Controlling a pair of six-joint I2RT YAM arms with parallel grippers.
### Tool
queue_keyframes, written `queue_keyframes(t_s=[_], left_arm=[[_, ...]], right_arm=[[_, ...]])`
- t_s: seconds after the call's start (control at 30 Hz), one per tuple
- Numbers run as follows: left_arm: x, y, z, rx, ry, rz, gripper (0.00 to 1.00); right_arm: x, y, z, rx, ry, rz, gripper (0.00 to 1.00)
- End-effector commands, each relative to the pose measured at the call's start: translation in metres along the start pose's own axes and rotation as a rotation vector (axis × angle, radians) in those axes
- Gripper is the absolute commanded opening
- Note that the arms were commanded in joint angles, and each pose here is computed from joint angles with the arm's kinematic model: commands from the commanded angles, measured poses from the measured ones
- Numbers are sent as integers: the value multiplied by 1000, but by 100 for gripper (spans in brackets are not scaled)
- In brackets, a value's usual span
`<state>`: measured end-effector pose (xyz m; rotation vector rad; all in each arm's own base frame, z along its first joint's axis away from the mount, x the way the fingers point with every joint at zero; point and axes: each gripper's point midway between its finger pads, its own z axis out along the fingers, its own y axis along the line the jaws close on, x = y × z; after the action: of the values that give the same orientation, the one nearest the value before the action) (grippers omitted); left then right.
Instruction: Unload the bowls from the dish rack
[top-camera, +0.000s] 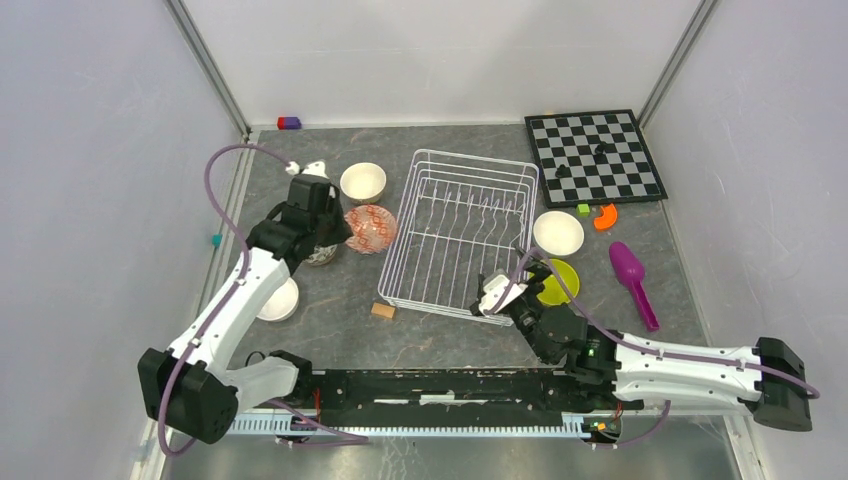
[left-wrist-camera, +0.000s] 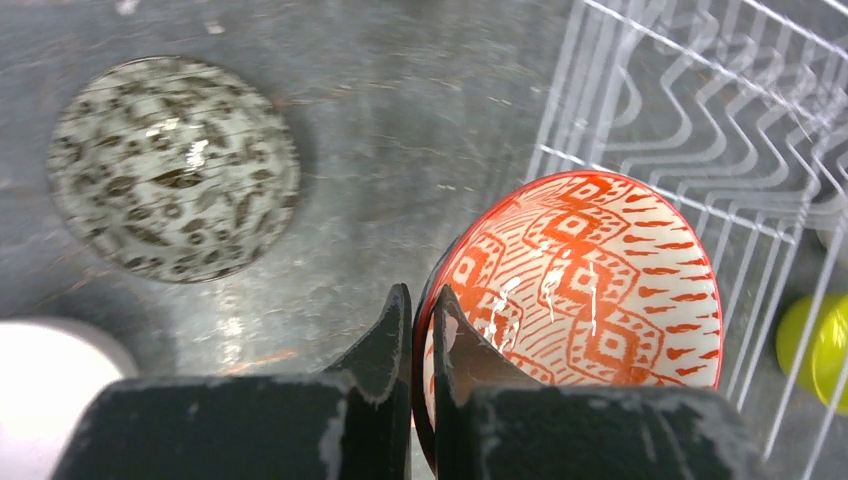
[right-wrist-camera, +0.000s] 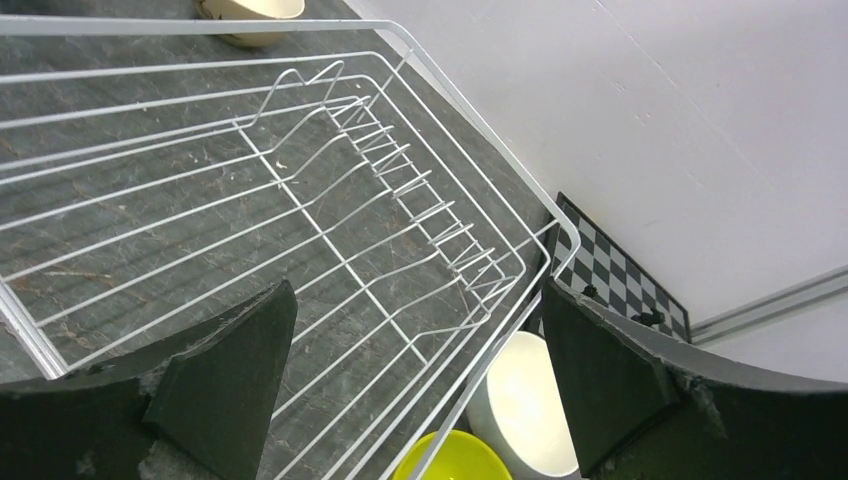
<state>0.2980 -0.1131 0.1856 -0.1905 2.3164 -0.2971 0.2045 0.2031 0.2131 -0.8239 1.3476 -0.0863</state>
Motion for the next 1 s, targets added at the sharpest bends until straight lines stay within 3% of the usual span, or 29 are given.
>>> queue_keyframes(t_s=[0.0,0.2,0.5,0.97], left_arm=[[-33,35,-10,-154,-127,-194,2],[-48,79,3,-320,-155,-364,2],[-14,126,53,-465,19,-633,2],[-4,176,42,-666,-70,-661,2]], right_arm=[[-5,-11,-4,62,-43,149,98],[8,-9,-10,70,-35,222,98],[18,-4,-15,59,-71,234,98],[12,-5,-15,55,-127,194,98]])
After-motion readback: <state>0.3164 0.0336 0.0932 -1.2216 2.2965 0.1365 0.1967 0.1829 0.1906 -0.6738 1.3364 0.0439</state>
